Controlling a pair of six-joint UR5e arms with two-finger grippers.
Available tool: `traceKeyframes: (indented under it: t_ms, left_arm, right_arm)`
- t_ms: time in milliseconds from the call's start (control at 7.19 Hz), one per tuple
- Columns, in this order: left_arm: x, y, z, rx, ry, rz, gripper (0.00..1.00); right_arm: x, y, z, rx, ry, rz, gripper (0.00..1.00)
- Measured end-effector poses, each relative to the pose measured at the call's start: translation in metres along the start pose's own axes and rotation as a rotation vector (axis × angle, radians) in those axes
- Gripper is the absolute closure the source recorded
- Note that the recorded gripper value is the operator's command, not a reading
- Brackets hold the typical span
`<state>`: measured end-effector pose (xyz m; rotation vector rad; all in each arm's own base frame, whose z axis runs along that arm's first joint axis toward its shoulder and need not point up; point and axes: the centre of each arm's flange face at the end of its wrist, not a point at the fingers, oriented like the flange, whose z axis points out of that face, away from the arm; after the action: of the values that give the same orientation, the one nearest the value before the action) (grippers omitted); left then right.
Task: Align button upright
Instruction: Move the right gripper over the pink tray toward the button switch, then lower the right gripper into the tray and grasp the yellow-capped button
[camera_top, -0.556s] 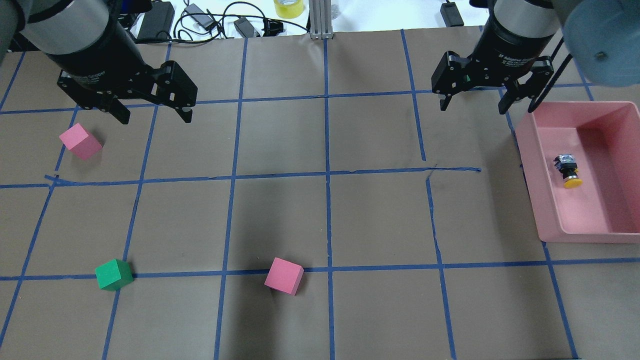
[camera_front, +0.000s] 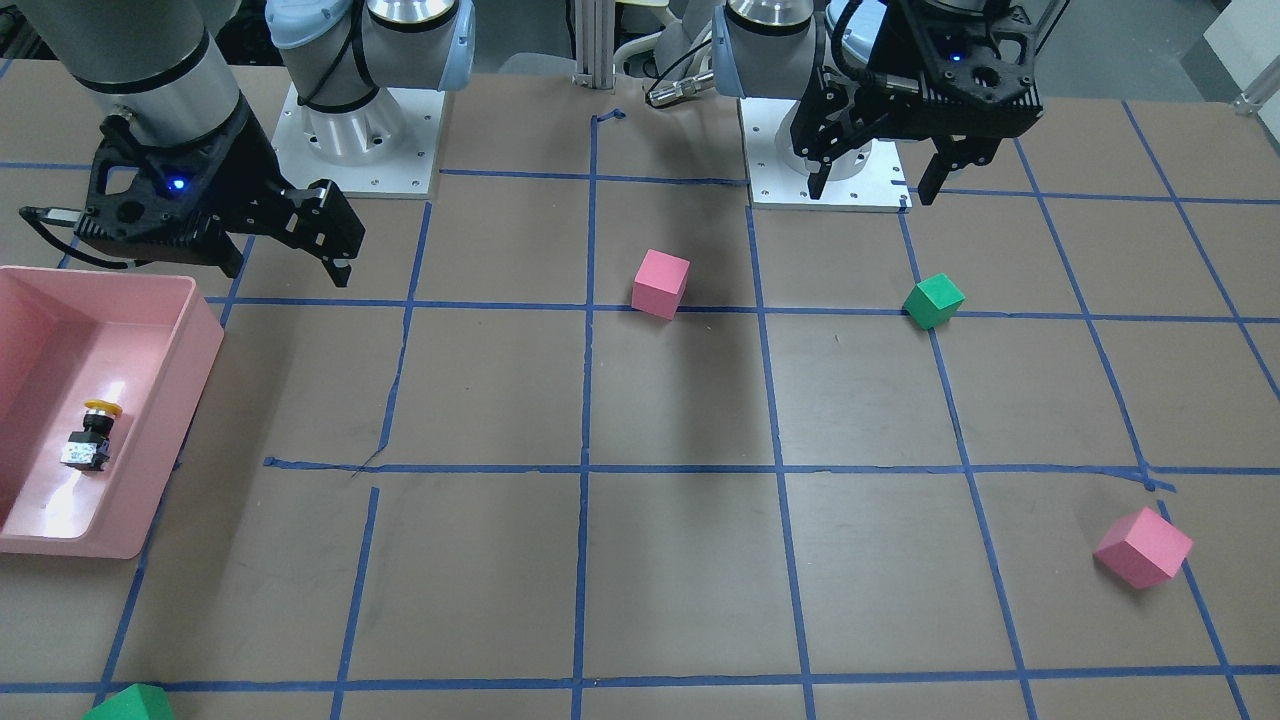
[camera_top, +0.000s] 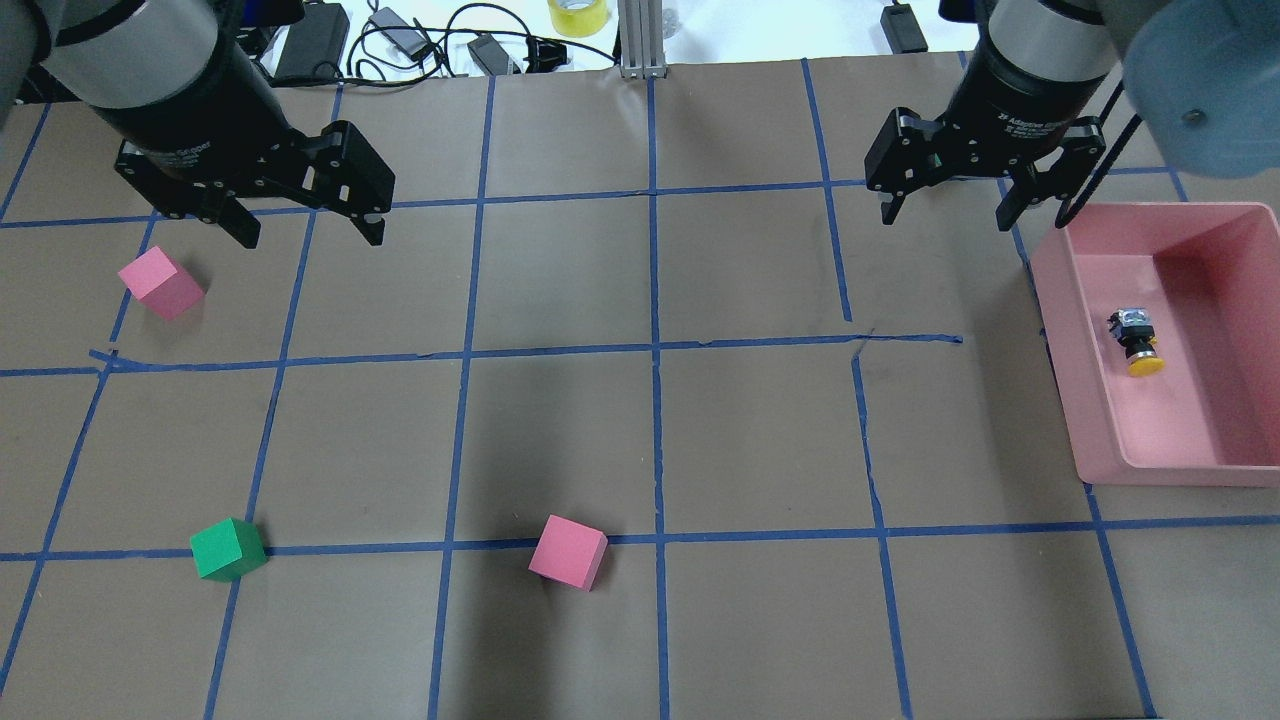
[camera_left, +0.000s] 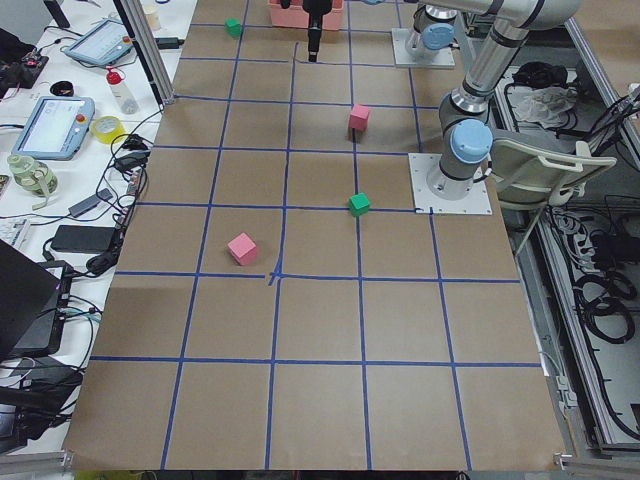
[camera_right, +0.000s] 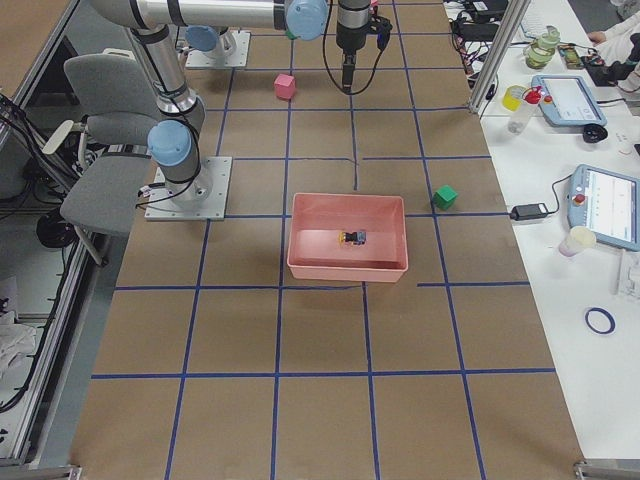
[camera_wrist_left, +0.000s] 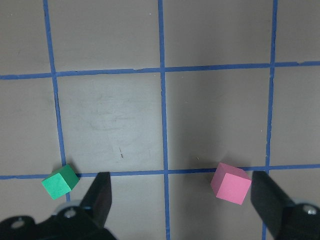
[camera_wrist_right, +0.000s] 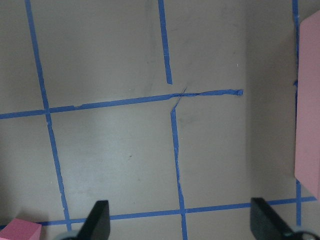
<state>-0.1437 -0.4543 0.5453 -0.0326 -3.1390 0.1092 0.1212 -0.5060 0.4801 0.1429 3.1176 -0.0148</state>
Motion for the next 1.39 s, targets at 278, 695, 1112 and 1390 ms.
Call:
traceKeyframes:
  t_ms: [278, 695, 1112, 1390]
  left_arm:
    - [0.000, 0.000, 0.000, 0.000, 0.000, 0.000, 0.00]
    - [0.000, 0.000, 0.000, 0.001, 0.000, 0.000, 0.00]
    - [0.001, 0.000, 0.001, -0.001, 0.000, 0.001, 0.00]
    - [0.001, 0.000, 0.001, -0.002, 0.000, 0.001, 0.00]
  right_arm:
    - [0.040, -0.020, 0.007, 0.007, 0.054, -0.022, 0.00]
    - [0.189, -0.054, 0.043, -0.075, 0.074, 0.040, 0.00]
    - [0.270, -0.084, 0.113, -0.060, 0.078, 0.056, 0.02]
    - [0.299, -0.078, 0.172, -0.017, 0.079, 0.098, 0.05]
